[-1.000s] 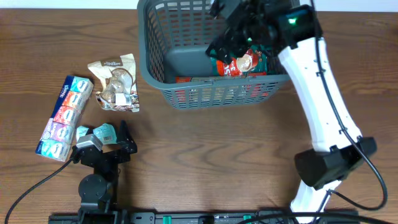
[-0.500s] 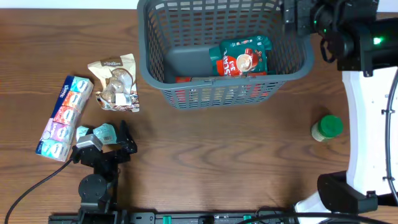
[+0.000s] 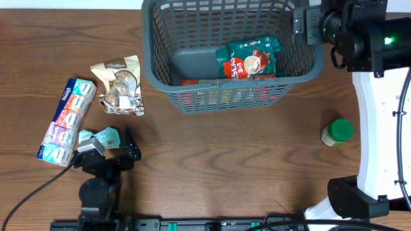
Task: Pack container
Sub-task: 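Raise the right gripper out of the basket to the side, then move the left gripper over the clear bag of brown snacks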
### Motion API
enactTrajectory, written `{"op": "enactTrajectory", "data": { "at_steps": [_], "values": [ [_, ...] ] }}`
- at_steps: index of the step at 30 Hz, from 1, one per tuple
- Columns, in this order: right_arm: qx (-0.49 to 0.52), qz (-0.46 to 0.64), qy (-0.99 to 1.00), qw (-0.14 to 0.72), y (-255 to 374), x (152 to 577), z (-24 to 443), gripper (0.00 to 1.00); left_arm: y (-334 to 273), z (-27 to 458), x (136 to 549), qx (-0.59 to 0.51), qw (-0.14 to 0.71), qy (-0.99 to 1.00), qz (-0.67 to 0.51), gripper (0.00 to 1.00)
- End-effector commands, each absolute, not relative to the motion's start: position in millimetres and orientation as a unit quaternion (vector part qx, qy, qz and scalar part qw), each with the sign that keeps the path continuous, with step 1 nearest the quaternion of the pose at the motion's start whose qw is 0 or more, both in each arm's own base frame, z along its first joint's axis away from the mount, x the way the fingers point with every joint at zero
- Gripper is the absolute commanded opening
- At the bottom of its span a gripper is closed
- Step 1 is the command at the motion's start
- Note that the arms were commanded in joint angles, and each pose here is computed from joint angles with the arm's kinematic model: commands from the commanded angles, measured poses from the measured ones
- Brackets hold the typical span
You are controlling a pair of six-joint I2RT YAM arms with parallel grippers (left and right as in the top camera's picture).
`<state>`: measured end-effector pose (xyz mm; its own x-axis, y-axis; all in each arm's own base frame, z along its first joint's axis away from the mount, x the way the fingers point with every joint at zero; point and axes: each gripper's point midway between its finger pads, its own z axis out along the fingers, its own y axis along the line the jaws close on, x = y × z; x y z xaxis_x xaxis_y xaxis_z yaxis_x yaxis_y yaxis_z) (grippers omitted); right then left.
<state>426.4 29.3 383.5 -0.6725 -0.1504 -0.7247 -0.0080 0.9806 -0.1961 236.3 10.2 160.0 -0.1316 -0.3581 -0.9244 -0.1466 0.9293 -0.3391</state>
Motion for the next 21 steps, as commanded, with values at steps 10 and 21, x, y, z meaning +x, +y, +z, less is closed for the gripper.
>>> {"op": "enactTrajectory", "data": {
  "at_steps": [10,21],
  "values": [
    [0.037,-0.18,0.901,0.394,-38.1,422.7,389.9,0.99,20.0,244.4,225.2,-0.181,0.445,0.877,-0.003,0.98],
    [0.052,-0.187,0.9,0.391,-52.9,421.0,389.7,0.99,31.0,310.6,302.4,-0.127,0.333,0.93,0.094,0.99]
  ]
}}
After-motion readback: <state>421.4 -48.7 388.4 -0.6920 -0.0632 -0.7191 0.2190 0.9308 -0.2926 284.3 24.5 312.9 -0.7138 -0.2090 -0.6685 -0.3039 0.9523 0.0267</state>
